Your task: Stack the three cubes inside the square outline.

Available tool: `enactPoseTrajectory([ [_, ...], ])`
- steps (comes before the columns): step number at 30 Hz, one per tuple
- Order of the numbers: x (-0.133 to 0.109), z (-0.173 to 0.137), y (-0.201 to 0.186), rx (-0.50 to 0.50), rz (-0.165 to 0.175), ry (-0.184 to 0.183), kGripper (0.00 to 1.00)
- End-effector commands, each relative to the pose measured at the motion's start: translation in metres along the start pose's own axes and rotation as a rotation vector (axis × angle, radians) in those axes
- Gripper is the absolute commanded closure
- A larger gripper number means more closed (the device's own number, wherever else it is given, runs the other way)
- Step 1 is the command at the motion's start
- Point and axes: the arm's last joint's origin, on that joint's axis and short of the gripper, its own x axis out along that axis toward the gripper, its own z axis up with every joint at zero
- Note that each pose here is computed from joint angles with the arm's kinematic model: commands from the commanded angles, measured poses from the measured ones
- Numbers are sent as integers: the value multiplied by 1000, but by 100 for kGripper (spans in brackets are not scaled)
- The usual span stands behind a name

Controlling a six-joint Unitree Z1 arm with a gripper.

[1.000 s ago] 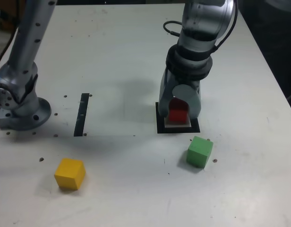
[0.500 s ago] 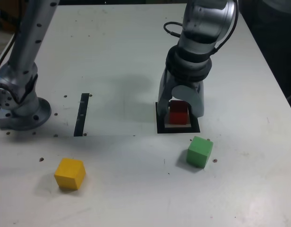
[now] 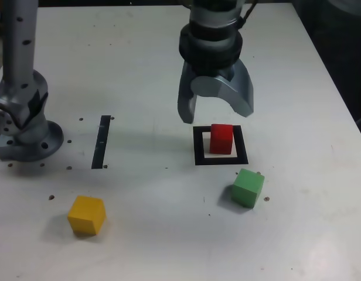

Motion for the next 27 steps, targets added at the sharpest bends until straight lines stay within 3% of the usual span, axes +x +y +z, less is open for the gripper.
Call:
enactPoseTrajectory([
  [1,-4,2,-12,20,-13,-12,1],
  [7,-17,0,-35,56,-26,-36,1],
  [12,-22,-27,-35,56,-19,6,1],
  [17,-25,-75,-35,75,-26,19,1],
  [27,-12,-158,-78,207,-87,106,1],
])
